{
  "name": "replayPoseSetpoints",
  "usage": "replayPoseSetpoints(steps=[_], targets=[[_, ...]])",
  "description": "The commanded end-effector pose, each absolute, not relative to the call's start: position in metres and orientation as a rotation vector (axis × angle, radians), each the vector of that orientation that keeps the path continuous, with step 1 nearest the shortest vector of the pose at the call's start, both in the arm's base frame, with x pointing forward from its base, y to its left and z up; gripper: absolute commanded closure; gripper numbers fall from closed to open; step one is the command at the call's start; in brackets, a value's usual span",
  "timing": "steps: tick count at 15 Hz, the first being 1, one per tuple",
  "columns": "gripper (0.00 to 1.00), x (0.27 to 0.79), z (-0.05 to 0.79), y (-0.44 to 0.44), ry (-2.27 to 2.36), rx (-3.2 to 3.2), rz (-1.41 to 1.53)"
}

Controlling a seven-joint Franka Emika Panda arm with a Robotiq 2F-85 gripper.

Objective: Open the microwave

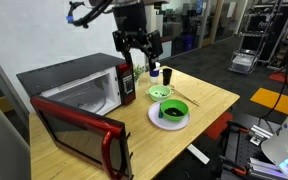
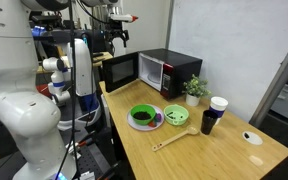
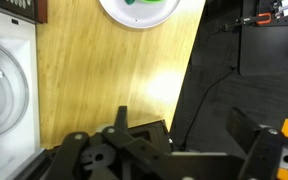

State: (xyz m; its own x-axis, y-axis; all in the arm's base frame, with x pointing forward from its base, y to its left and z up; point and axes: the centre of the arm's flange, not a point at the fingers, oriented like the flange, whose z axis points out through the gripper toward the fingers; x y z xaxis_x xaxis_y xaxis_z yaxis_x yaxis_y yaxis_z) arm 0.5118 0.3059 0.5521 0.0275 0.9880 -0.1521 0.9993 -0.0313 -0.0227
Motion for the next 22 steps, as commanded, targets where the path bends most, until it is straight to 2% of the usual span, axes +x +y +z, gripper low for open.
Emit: replayPoseSetpoints(steps=[1, 13, 20, 22], targets=[[0.0, 0.527, 0.58, 0.249, 1.98, 2.382, -0.075], [0.0, 0.615, 0.541, 0.088, 1.443, 2.934, 0.432], [0.0, 0.619, 0.471, 0.085, 1.158, 3.052, 0.28], [0.0, 0.624, 0.48, 0.082, 1.189, 3.056, 0.286]])
